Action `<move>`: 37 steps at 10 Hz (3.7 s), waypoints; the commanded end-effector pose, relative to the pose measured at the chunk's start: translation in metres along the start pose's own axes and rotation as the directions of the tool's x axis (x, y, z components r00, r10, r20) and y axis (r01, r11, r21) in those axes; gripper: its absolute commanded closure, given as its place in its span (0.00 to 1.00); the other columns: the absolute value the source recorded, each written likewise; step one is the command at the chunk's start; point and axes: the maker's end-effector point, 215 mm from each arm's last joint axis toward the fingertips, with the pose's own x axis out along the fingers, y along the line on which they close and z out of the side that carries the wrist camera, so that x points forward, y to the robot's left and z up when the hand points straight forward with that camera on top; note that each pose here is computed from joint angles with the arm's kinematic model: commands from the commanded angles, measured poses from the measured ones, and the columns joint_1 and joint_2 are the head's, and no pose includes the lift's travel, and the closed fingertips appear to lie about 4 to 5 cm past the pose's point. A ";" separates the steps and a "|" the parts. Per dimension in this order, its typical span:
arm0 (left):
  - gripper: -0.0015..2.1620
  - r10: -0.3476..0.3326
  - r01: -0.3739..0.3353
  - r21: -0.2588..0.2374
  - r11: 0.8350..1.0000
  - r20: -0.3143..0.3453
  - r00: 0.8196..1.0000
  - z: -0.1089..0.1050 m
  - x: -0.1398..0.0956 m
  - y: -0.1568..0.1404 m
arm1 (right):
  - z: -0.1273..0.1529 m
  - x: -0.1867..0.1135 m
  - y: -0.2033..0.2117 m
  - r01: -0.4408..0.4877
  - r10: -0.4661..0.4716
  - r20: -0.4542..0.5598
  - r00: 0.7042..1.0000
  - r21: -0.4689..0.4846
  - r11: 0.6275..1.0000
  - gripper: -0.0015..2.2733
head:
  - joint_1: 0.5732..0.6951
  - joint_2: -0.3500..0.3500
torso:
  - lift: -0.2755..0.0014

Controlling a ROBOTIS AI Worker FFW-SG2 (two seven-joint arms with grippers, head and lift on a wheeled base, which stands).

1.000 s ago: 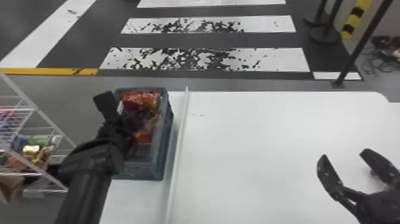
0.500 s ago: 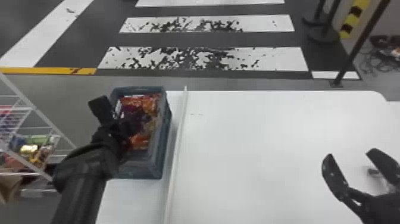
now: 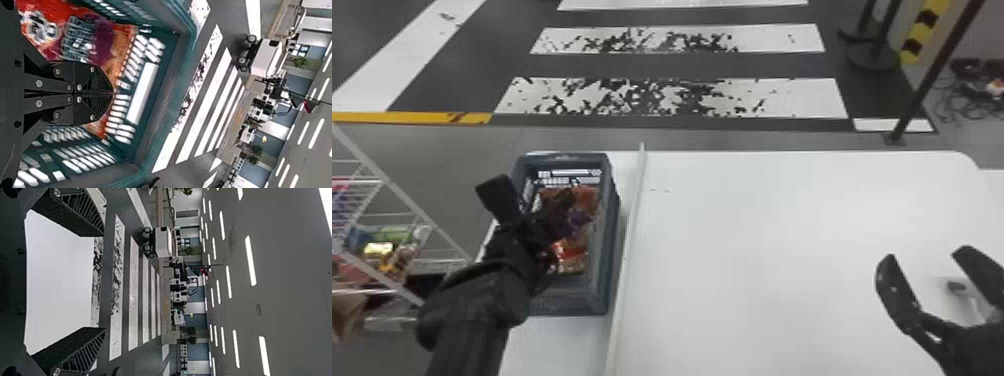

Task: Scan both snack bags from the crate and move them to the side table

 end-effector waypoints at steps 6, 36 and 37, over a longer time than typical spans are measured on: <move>0.38 0.063 -0.057 0.073 0.996 -0.084 0.995 0.013 -0.030 -0.028 | 0.013 0.000 0.002 -0.003 0.003 0.023 1.000 0.006 1.000 0.03 | 1.00 0.59 | 0.89; 0.83 0.271 -0.151 0.246 0.958 -0.587 0.763 -0.062 -0.008 0.016 | 0.020 -0.006 -0.013 -0.001 0.000 0.033 0.999 0.034 0.999 0.03 | 1.00 0.57 | 0.89; 0.86 0.268 -0.152 0.239 0.959 -0.591 0.760 -0.062 -0.009 0.018 | 0.020 -0.006 -0.013 -0.001 0.000 0.035 0.999 0.040 0.999 0.03 | 1.00 0.56 | 0.89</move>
